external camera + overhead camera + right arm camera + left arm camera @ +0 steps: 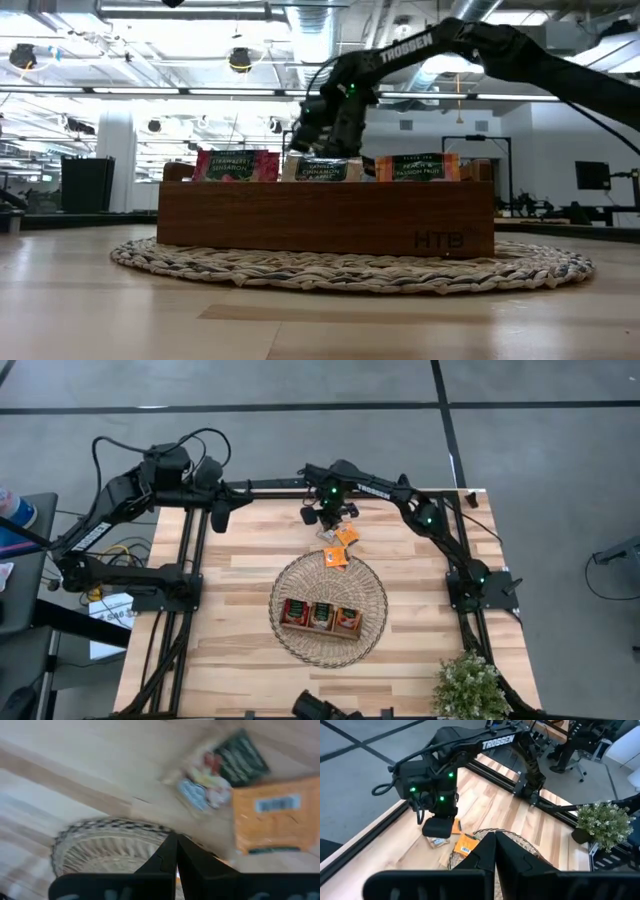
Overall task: Pick & Place Tea
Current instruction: Put the orange tea bag into the right section of the wooden organizer
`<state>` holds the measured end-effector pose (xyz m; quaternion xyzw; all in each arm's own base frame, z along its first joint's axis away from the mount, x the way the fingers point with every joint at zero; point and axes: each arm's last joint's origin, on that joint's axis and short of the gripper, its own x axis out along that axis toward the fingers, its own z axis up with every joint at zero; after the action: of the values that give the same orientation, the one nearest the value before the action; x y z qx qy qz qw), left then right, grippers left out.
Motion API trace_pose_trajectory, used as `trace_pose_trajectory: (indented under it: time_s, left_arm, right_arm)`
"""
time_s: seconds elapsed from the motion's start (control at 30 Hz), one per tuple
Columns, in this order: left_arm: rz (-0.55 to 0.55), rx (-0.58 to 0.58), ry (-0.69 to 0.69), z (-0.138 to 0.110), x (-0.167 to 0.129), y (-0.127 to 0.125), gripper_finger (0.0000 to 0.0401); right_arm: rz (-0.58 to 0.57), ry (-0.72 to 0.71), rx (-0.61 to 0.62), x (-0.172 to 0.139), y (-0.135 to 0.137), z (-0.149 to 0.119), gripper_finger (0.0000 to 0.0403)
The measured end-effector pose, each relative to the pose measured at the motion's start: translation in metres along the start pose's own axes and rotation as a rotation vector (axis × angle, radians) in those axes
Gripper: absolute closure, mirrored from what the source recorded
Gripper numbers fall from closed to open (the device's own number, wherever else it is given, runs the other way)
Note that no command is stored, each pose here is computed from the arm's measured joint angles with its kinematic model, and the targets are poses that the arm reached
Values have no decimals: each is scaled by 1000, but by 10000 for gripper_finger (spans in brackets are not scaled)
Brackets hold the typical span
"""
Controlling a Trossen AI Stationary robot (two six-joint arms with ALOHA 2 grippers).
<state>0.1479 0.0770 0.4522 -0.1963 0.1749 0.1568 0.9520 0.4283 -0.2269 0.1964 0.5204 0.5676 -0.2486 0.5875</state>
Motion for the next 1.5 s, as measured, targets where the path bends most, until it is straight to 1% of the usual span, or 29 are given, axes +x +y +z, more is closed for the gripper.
trace_pose_trajectory:
  time_s: [0.07,0.2,0.27,0.33,0.4,0.5,0.57,0.63,0.7,0.77,0.83,0.93,1.0,1.13,1.23,1.3,1.4,1.5]
  left_arm:
    - [2,5,-1,0,0,0,401]
    - [11,5,-3,0,0,0,401]
    - [11,6,-3,0,0,0,401]
    - [15,5,-3,0,0,0,401]
    - [24,5,-3,0,0,1,401]
    - [35,8,-6,0,0,1,401]
    - [43,12,-8,0,0,1,401]
    - [43,13,-10,0,0,1,401]
    - [41,14,-17,1,0,1,401]
    - [41,5,-18,2,2,1,401]
    - [46,-8,-16,2,3,2,401]
    - [61,-32,-20,2,4,2,401]
    - [65,-50,-15,2,6,3,401]
    - [33,-58,15,2,14,4,401]
    - [6,-61,40,2,20,4,401]
    - [4,-66,50,2,23,5,401]
    - [17,-73,68,2,28,7,401]
    - [18,-73,69,2,29,7,401]
  right_arm:
    - [-1,13,26,-1,-6,3,403]
    - [76,-69,37,-5,0,12,403]
    - [102,-112,16,-10,4,13,403]
    - [109,-171,-54,-20,8,11,403]
    - [67,-236,-180,-32,13,4,403]
    - [0,-307,-444,-52,20,-10,403]
    - [-37,-330,-634,-64,22,-18,403]
    - [-90,-337,-853,-73,22,-24,403]
    - [-185,-350,-1057,-79,20,-26,403]
    - [-261,-348,-1204,-82,18,-25,403]
    - [-308,-354,-1291,-82,16,-21,403]
    - [-364,-357,-1342,-78,14,-14,403]
    - [-366,-353,-1346,-77,12,-11,403]
    - [-261,-390,-1360,-81,10,-6,403]
    - [-239,-398,-1351,-82,5,-1,403]
    - [-233,-378,-1331,-72,1,1,403]
    - [-215,-277,-1298,-52,-9,1,403]
    - [-217,-221,-1319,-34,-11,-2,403]
